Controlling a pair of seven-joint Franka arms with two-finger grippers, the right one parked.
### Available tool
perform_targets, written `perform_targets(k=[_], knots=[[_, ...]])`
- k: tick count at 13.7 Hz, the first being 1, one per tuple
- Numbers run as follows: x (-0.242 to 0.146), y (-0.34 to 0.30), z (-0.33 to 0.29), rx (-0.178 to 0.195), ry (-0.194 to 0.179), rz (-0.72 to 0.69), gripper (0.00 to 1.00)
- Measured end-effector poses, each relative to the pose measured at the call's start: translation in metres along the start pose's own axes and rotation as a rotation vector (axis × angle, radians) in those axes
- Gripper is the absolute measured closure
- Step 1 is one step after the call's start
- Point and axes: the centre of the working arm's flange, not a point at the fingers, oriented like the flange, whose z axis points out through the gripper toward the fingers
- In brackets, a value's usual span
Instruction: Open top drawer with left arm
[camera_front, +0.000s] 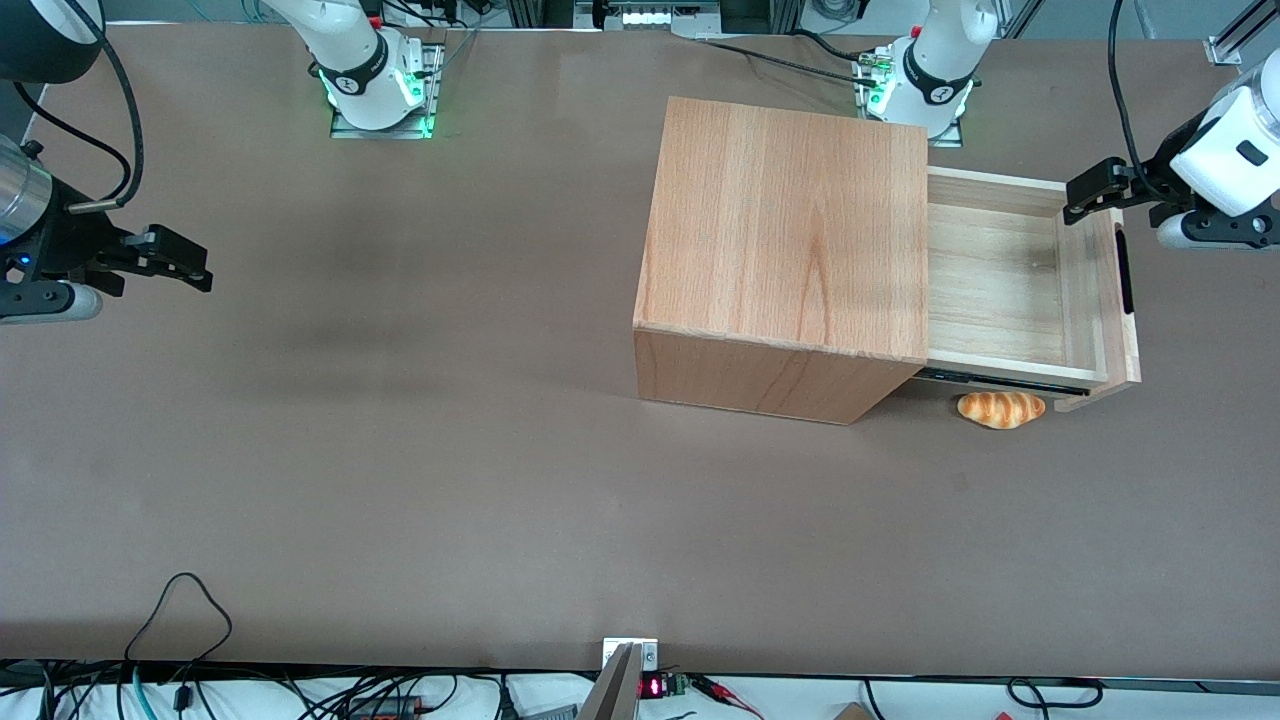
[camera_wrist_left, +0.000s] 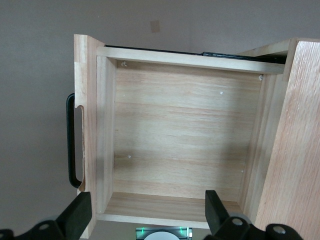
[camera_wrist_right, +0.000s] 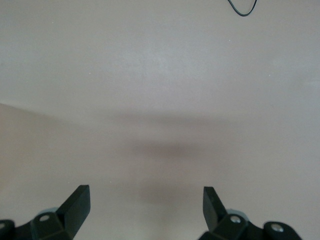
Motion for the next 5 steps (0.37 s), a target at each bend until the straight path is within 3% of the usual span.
perform_targets(k=[5], knots=[[0.0023,-0.0031,-0.0019,-0.001,0.021,-0.006,0.0]])
